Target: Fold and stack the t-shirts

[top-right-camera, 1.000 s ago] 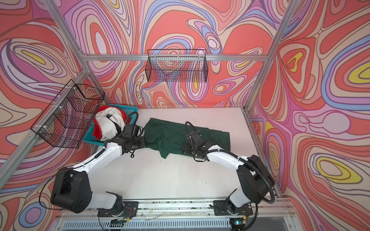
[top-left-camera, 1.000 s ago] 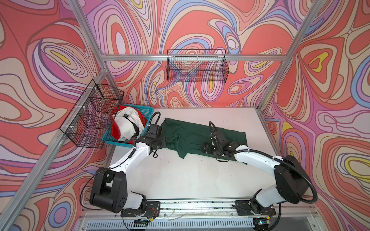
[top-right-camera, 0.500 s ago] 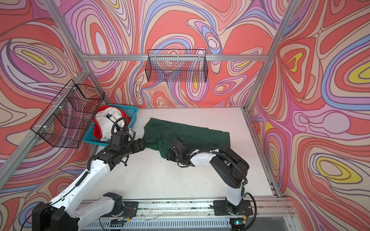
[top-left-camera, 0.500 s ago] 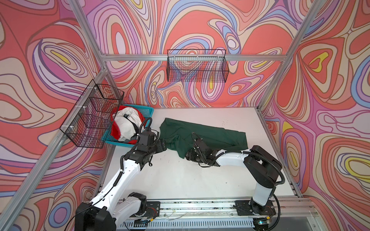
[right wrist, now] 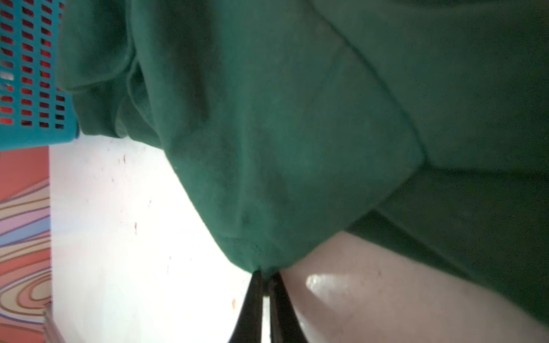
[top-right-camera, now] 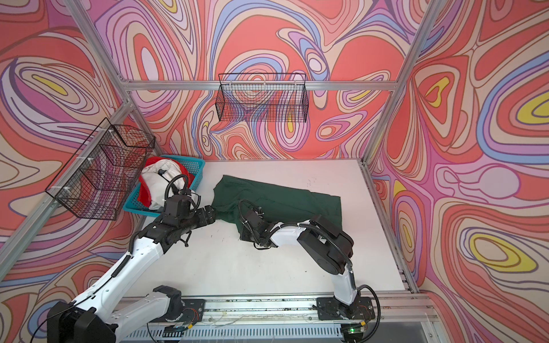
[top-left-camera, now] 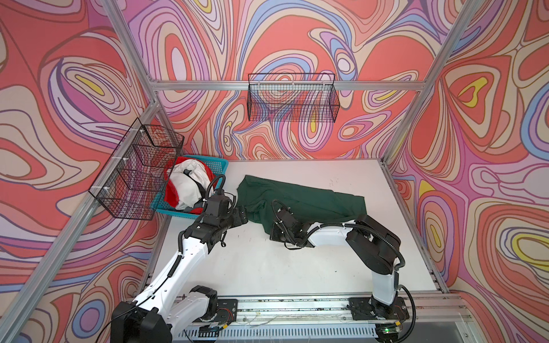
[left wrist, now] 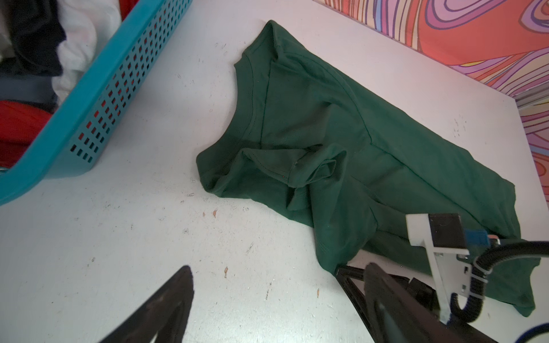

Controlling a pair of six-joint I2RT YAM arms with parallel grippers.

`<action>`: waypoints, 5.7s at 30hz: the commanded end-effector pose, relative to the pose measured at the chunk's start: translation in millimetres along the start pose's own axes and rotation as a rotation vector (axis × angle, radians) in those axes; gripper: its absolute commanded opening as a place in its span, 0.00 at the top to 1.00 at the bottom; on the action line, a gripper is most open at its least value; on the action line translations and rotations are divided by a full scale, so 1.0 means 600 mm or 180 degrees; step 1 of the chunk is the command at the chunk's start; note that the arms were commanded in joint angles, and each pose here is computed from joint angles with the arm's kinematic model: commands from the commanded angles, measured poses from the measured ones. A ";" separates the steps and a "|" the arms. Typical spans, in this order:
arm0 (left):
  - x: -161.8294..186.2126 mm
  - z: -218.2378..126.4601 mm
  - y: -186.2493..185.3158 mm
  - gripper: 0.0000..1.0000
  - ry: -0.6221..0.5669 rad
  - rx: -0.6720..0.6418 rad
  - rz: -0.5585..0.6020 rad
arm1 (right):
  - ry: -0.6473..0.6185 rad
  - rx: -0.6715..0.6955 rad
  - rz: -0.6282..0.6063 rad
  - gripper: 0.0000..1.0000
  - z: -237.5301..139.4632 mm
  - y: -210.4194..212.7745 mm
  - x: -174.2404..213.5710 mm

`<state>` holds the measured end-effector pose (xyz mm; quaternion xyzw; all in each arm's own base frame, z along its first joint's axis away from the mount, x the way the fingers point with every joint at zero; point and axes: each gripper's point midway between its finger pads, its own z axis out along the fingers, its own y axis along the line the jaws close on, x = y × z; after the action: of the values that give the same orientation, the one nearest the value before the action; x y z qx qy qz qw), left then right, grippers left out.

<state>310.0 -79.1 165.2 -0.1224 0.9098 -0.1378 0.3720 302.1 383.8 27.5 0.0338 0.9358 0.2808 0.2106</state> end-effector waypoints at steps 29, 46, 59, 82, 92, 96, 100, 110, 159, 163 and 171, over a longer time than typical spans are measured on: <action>-0.025 0.037 0.007 0.12 -0.0029 -0.0245 0.0101 | -0.0462 0.0104 0.0301 1.00 0.003 -0.055 -0.276; -0.005 0.085 -0.039 0.17 0.0369 0.0050 0.0367 | -0.0626 0.0449 0.0068 0.48 -0.032 -0.095 -0.342; 0.079 0.123 -0.185 0.19 0.0755 0.0585 0.0728 | -0.1083 0.0630 -0.0031 0.19 -0.220 -0.110 -0.328; 0.084 0.248 -0.170 0.67 0.0819 -0.0052 0.0972 | -0.1102 0.0875 0.0294 0.22 -0.317 -0.229 -0.178; 0.053 0.255 -0.173 1.00 0.0686 -0.0200 0.1138 | -0.1016 0.1002 0.0318 0.22 -0.303 -0.248 -0.165; 0.032 0.261 -0.170 1.00 0.0632 -0.0313 0.1162 | -0.0972 0.1047 0.0303 0.22 -0.296 -0.256 -0.159; 0.008 0.273 -0.160 1.00 0.0619 -0.0371 0.1040 | -0.0924 0.1131 0.0285 0.22 -0.289 -0.270 -0.148; -0.046 0.331 -0.131 1.00 0.0715 -0.0158 0.0532 | -0.0795 0.1301 0.0280 0.23 -0.276 -0.301 -0.122; -0.199 0.408 -0.070 0.94 0.0130 -0.0906 0.1298 | -0.0635 0.2398 0.0240 0.23 -0.316 -0.421 -0.153; -0.216 0.370 -0.056 0.47 0.0051 -0.1126 0.1201 | -0.0628 0.2465 0.0242 0.23 -0.311 -0.442 -0.186; -0.208 0.261 -0.080 0.16 -0.0267 -0.1096 0.1216 | -0.0551 0.2909 0.0252 0.23 -0.328 -0.514 -0.224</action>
<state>523.7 -101.5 115.4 -0.0087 0.9288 0.0949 0.3580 355.6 16.3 55.0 0.1904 0.9449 -0.1174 0.2391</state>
